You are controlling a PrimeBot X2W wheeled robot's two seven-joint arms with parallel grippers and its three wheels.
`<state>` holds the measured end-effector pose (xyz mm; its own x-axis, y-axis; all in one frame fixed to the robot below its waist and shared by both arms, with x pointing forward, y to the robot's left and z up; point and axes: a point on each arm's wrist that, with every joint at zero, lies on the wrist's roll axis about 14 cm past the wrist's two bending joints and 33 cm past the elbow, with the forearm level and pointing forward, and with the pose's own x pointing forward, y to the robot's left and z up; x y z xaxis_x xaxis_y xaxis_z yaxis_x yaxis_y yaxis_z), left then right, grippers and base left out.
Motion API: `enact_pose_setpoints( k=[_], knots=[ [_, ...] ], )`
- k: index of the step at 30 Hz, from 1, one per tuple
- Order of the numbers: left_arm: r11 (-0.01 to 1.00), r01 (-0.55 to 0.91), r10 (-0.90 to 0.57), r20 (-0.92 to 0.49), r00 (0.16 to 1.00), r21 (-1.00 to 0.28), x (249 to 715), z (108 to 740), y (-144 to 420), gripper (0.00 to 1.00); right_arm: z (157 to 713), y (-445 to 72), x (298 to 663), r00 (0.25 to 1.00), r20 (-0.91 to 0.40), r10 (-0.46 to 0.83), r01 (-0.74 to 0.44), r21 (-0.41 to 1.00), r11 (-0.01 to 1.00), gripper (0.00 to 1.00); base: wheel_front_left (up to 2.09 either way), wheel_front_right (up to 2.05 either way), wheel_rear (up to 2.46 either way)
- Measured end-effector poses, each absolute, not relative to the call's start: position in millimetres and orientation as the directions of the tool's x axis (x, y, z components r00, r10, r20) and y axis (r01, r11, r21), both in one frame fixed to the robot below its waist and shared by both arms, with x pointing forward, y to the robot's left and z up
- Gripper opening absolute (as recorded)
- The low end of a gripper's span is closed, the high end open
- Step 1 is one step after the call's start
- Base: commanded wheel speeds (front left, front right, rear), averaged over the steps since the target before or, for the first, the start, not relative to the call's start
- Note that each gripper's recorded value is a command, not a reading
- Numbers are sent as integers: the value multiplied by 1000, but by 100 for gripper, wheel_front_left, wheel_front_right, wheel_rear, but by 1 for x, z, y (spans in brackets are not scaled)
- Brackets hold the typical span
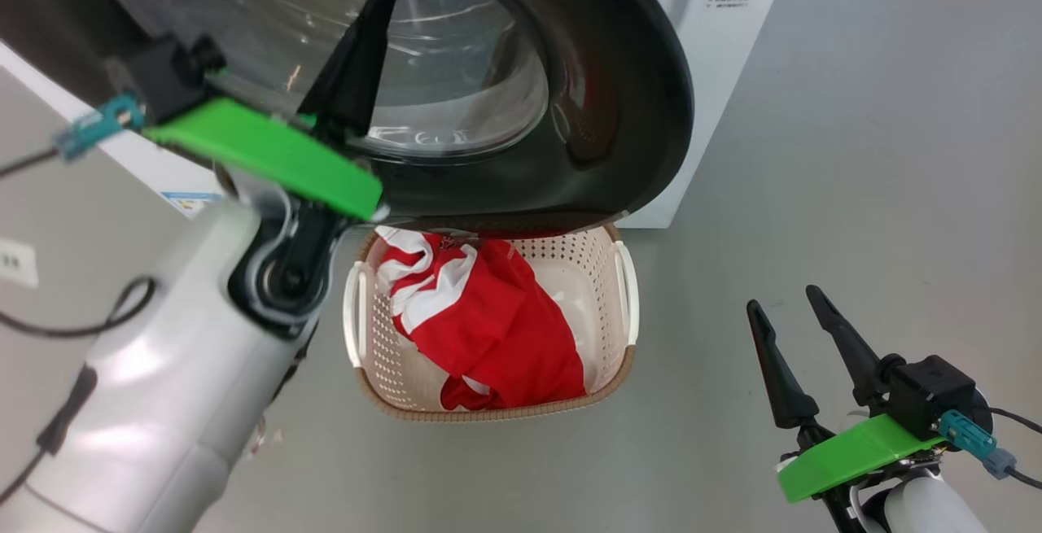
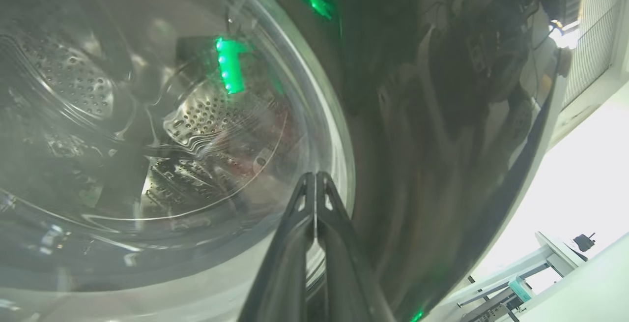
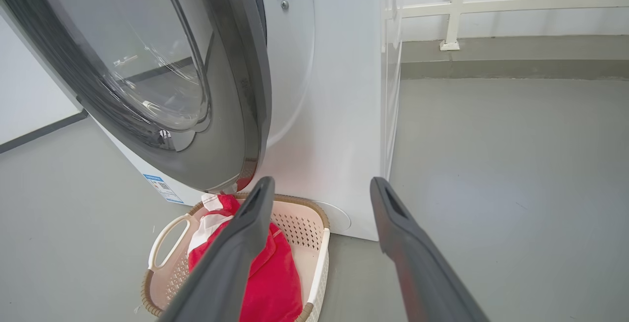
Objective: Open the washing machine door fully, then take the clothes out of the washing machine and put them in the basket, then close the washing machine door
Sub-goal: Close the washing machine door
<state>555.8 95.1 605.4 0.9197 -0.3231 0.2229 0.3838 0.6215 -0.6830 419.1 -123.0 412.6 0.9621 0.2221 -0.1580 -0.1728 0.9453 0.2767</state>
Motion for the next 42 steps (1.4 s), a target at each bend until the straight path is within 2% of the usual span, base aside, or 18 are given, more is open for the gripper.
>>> enact_pose_setpoints(
  k=[5, 8, 9, 13, 30, 42],
  knots=[
    [640, 322, -281, 178, 943, -698, 543, 582, 114, 38, 416, -123, 421, 963, -148, 223, -177, 273, 945, 100, 0, 0, 0],
    [648, 274, -248, 143, 958, -711, 533, 565, 126, 47, 418, -122, 420, 963, -143, 228, -183, 271, 945, 100, 0, 0, 0],
    [648, 258, -238, 132, 962, -716, 529, 560, 130, 62, 419, -122, 419, 963, -143, 229, -184, 271, 945, 100, 0, 0, 0],
    [675, 209, -207, 90, 974, -708, 514, 540, 143, 100, 421, -121, 417, 962, -139, 234, -190, 269, 944, 100, 0, 0, 0],
    [729, -31, -2, -48, 999, -684, 438, 476, 206, 100, 427, -133, 390, 968, -142, 208, -167, 253, 953, 100, 0, 0, 0],
    [793, -105, 70, -81, 994, -600, 389, 458, 224, 100, 435, -153, 371, 979, -133, 152, -118, 237, 964, 100, 0, 0, 0]
  ],
)
